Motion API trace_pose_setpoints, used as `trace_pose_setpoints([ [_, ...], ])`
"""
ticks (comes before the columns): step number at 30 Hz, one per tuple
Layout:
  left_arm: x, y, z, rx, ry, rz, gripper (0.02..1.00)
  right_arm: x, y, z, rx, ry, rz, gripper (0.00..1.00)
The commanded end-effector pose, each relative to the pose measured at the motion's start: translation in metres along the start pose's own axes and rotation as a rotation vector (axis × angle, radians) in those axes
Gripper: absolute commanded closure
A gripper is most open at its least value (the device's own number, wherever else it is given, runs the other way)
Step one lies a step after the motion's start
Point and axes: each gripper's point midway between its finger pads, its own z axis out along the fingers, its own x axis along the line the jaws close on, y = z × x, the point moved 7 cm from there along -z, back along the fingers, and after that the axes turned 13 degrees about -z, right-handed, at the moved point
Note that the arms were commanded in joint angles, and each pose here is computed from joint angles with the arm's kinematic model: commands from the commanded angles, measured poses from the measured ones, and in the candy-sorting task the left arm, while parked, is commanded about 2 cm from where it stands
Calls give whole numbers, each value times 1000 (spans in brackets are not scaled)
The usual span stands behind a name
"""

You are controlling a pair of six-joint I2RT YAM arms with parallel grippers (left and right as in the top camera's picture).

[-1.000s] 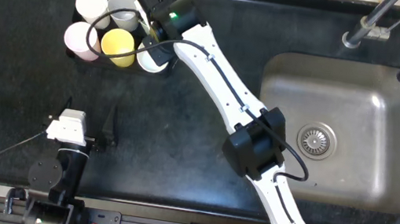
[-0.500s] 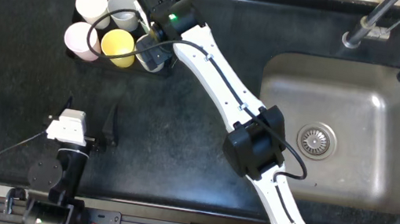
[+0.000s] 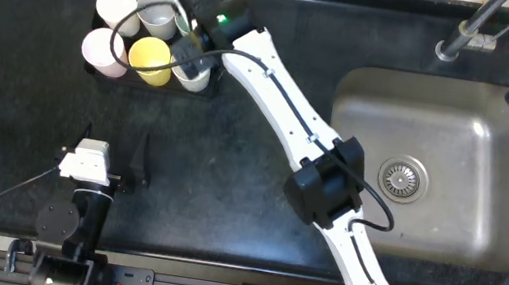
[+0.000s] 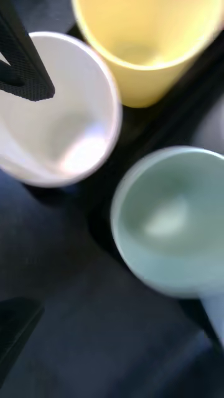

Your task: Store Cups

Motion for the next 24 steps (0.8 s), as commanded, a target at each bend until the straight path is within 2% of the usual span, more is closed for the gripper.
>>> trace_pose_setpoints([
  [1,0,1,-1,-5,-1,22,20,-48,16,-73,-155,-142,97,3],
  [3,0,1,-1,-5,-1,22,20,-66,9,-109,-193,-149,191,3],
  [6,0,1,-1,-5,-1,22,20,-89,-14,-160,-223,-113,295,3],
  [10,0,1,-1,-5,-1,22,20,-123,-63,-219,-202,-133,401,3],
  [14,0,1,-1,-6,-1,22,20,-134,-112,-250,-131,-158,486,3],
  [17,0,1,-1,-6,-1,22,20,-119,-159,-254,-29,-142,569,3],
  [21,0,1,-1,-6,-1,22,20,-86,-229,-235,48,-137,717,5],
  [23,0,1,-1,-5,-1,22,20,-73,-256,-222,1,-173,732,5],
  [24,0,1,-1,-5,-1,22,20,-69,-270,-213,-50,-223,736,5],
])
